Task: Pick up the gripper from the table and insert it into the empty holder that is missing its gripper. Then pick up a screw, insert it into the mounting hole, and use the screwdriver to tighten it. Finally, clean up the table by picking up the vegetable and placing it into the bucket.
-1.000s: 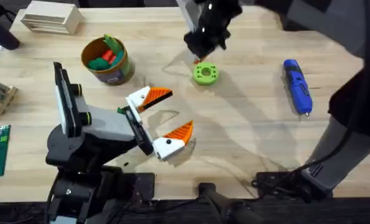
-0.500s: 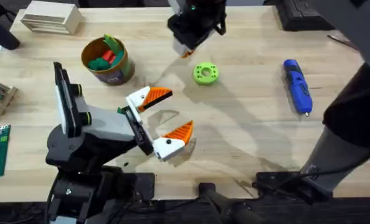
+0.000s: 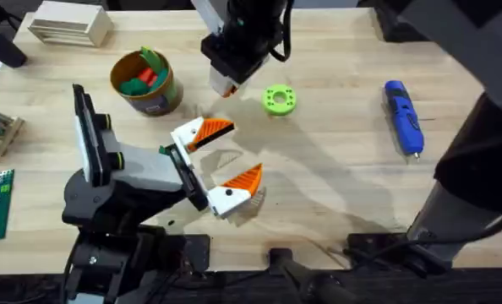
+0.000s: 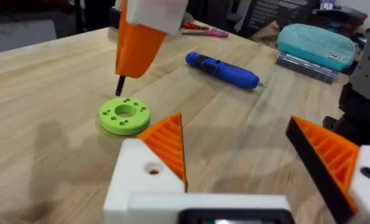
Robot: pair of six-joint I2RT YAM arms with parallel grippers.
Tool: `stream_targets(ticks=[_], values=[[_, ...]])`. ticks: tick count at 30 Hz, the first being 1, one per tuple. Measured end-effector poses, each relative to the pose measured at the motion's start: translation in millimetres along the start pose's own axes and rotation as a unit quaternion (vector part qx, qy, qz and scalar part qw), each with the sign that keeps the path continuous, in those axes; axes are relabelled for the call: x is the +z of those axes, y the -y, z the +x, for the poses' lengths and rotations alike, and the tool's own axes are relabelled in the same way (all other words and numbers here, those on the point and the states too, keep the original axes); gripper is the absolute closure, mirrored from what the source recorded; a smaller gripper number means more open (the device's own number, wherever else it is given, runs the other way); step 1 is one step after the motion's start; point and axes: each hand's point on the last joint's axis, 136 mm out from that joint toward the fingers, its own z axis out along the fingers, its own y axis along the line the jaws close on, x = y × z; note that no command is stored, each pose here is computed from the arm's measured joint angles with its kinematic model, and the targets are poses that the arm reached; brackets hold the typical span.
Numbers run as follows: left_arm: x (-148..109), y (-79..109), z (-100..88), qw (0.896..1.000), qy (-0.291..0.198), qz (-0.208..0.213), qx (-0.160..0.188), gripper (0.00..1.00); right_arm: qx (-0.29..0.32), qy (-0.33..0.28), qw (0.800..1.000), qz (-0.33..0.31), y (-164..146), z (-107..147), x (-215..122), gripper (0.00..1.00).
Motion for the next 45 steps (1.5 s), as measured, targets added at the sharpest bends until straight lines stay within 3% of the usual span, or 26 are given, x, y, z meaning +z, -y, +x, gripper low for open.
stream_targets(ticks=[16,28,37,45], values=[[0,0.0,0.0,1.0,0.0,0.0,0.0,0.014,-0.037,0.027,0.996,-0.074,-34,-3,-40,0.994],[0,0.0,0.0,1.0,0.0,0.0,0.0,0.014,-0.087,0.022,0.99,-0.11,-76,1,-37,0.994],[0,0.0,0.0,1.0,0.0,0.0,0.0,0.014,-0.088,0.016,0.99,-0.112,-77,1,-33,0.994],[0,0.0,-0.1,1.0,0.0,0.0,0.0,0.014,-0.084,-0.018,0.99,-0.115,-77,3,-8,0.994]])
